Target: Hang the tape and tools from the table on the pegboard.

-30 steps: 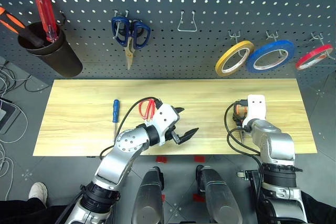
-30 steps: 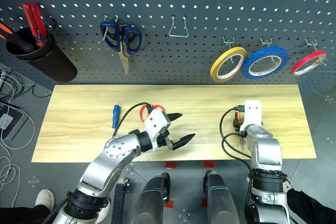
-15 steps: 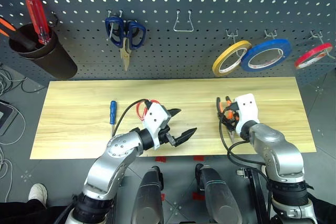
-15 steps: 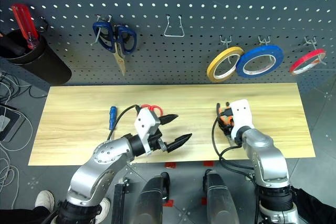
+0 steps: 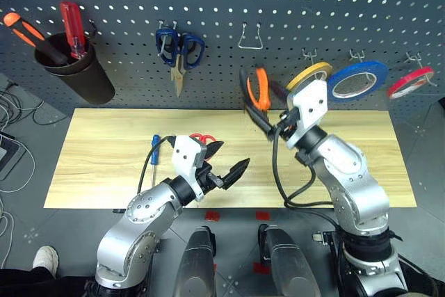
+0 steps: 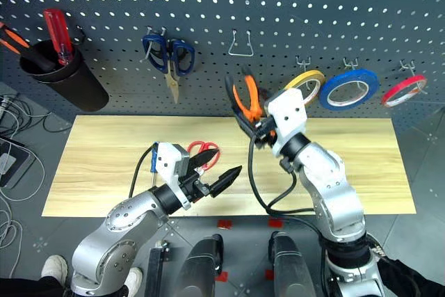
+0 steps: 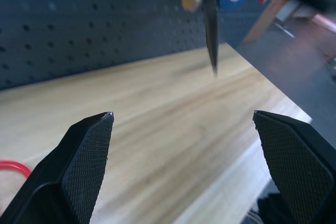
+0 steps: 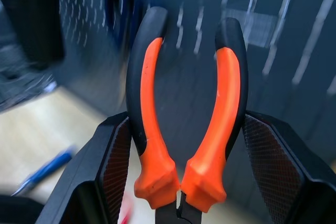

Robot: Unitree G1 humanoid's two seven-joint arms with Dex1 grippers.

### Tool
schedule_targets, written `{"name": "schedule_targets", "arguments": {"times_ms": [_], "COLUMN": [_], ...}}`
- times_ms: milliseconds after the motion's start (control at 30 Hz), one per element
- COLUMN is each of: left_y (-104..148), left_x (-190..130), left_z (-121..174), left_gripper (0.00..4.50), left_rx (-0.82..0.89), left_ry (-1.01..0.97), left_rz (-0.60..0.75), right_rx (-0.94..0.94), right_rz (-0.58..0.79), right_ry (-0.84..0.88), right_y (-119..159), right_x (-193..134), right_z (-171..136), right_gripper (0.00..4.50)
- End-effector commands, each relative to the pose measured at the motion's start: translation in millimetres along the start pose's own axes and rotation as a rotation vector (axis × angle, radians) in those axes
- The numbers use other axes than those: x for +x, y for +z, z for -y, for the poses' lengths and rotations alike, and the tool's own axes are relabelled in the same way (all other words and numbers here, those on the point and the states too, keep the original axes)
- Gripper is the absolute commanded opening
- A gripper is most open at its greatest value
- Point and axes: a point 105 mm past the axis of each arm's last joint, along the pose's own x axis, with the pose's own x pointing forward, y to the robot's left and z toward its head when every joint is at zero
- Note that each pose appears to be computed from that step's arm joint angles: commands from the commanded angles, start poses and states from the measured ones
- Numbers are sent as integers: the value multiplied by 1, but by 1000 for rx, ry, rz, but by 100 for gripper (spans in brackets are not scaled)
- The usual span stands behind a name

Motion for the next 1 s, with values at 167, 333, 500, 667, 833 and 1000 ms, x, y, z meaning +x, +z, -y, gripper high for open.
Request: {"name": "schedule_targets", "arguments": {"times_ms": [167, 333, 500, 667, 833, 1000], "left_y": [50, 68, 75, 89, 93, 94], "left_x": [12, 20, 27, 43, 52, 55], "left_z": [-6, -11, -18, -32, -34, -33], "left_gripper": [450, 450, 450, 450, 450, 450], "left_rx": [67, 122, 145, 158, 165, 173], "left_ry": [56, 81, 101, 155, 156, 143], "left_rz": [178, 234, 266, 325, 350, 355], "right_rx": [-147, -177, -198, -206, -205, -202], "right_rz": [269, 343, 393, 425, 465, 484], "right_ry": [-145, -186, -220, -276, -303, -306], "right_y": [47, 57, 61, 64, 75, 79], "right_x": [28, 51, 64, 72, 78, 81], "right_z": [20, 24, 32, 44, 51, 52], "right_gripper": [296, 296, 296, 296, 296, 296]}}
